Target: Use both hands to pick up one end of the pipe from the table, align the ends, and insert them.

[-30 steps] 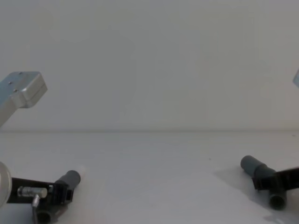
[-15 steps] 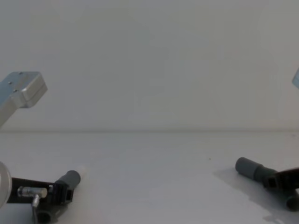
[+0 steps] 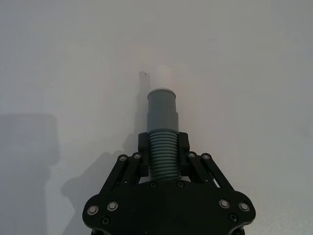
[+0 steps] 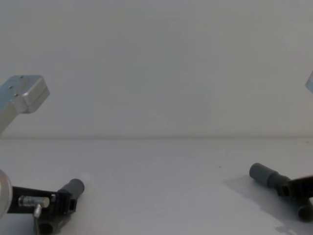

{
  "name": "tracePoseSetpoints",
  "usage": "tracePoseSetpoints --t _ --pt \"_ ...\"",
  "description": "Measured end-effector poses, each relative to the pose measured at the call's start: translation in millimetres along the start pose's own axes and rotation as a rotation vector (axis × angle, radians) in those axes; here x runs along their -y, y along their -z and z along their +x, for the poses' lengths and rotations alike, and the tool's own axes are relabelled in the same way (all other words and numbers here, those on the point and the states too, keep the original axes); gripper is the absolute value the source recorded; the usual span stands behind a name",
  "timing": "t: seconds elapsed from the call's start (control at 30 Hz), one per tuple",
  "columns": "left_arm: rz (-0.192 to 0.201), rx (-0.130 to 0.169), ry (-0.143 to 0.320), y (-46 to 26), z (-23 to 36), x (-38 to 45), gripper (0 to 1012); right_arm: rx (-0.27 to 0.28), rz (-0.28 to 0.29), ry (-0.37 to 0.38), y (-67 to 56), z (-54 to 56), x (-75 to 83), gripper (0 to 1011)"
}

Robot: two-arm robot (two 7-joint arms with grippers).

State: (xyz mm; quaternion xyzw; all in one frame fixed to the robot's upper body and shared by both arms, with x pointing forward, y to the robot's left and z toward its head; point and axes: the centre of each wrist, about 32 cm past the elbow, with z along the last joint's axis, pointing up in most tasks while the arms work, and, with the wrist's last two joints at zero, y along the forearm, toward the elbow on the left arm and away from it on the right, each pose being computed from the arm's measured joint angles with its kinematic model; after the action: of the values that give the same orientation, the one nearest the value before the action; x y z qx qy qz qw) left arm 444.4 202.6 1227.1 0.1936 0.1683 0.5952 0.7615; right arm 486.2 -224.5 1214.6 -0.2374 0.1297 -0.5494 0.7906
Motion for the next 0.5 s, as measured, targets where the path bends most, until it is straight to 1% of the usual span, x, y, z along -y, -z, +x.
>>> tracePoseSetpoints --t 0.5 --pt "0.000 0.000 0.000 0.0 0.0 0.0 304 0.000 -0.001 0.000 0.1 0.0 0.0 142"
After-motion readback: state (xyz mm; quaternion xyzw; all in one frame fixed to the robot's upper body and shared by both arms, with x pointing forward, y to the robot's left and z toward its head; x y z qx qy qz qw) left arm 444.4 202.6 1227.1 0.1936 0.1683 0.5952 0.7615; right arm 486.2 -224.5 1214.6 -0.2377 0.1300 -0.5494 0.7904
